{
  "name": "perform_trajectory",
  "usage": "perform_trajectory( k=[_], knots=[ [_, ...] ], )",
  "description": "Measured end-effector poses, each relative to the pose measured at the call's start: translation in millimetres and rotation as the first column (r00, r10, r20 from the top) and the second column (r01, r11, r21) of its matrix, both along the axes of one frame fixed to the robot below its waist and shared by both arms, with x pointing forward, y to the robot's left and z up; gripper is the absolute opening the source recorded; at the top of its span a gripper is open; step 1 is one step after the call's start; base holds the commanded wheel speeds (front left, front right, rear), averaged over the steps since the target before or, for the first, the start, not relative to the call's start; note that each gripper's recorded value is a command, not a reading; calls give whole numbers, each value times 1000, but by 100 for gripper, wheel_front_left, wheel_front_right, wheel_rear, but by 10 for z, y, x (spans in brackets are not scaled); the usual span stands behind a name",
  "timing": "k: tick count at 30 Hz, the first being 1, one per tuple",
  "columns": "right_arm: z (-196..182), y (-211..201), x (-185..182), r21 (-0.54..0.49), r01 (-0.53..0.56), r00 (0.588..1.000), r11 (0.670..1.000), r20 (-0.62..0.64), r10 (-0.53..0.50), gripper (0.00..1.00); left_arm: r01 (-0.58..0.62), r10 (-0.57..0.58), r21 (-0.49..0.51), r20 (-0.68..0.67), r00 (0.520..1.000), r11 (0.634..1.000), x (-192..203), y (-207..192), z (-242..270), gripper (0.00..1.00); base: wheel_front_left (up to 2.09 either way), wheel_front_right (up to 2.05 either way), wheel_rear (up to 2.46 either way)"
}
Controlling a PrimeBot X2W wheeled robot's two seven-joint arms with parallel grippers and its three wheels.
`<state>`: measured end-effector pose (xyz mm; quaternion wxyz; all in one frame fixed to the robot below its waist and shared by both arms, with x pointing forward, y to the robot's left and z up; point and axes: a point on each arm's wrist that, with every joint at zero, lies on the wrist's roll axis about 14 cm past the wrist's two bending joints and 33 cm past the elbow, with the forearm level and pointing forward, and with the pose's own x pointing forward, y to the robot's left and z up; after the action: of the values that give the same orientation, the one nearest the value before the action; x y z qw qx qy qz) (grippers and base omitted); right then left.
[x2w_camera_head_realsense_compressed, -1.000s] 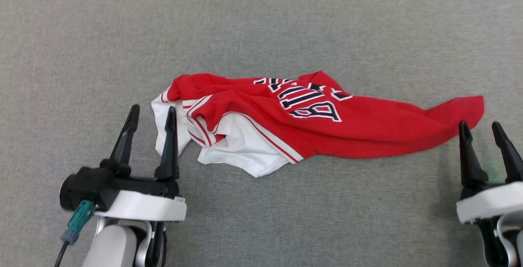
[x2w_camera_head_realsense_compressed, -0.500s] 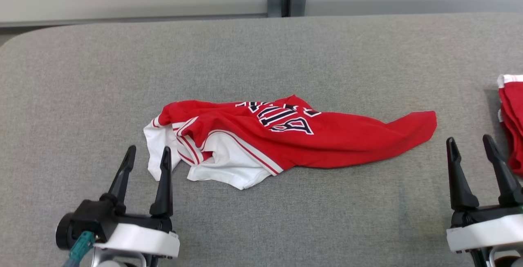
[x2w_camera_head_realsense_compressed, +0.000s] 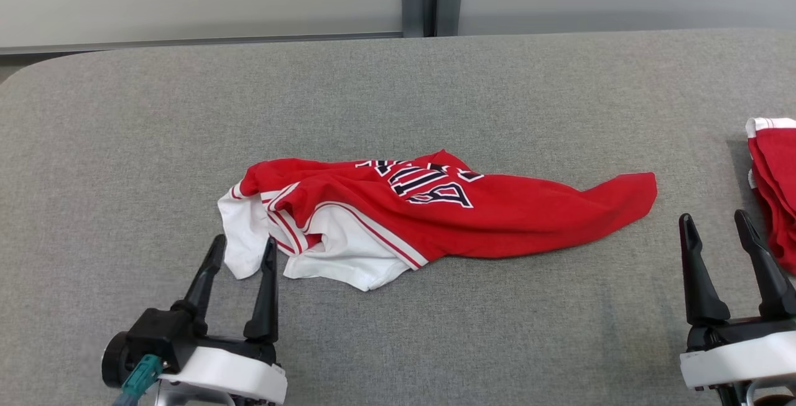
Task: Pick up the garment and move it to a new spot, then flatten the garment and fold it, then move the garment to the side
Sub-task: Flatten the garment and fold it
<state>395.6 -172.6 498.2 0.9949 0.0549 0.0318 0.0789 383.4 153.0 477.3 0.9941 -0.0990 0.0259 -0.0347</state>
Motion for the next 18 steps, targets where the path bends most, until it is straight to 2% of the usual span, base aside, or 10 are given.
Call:
perform_trajectory(
  k=[4, 9, 16, 17, 18],
  knots=[
    [-36, 16, 15, 8, -2, 1000, 1000, -13, 2, 100, 55, -57, -25, -102, 993, 998, -19, -137, -225, 100, 0, 0, 0],
    [-121, 26, 30, 19, 0, 999, 1000, -38, 1, 100, 106, -117, -58, -248, 962, 993, -19, -248, -628, 100, 0, 0, 0],
    [-290, -97, 23, 28, 43, 996, 999, -84, -40, 100, 135, -160, -93, -344, 925, 986, 38, -341, -987, 100, 0, 0, 0],
    [-319, -123, 20, 26, 51, 995, 998, -93, -48, 100, 144, -169, -97, -355, 919, 985, 27, -362, -1029, 81, 0, 0, 0],
    [-346, -147, 16, 25, 58, 993, 998, -100, -55, 100, 143, -169, -96, -356, 919, 985, 33, -362, -1046, 32, 0, 0, 0]
  ],
)
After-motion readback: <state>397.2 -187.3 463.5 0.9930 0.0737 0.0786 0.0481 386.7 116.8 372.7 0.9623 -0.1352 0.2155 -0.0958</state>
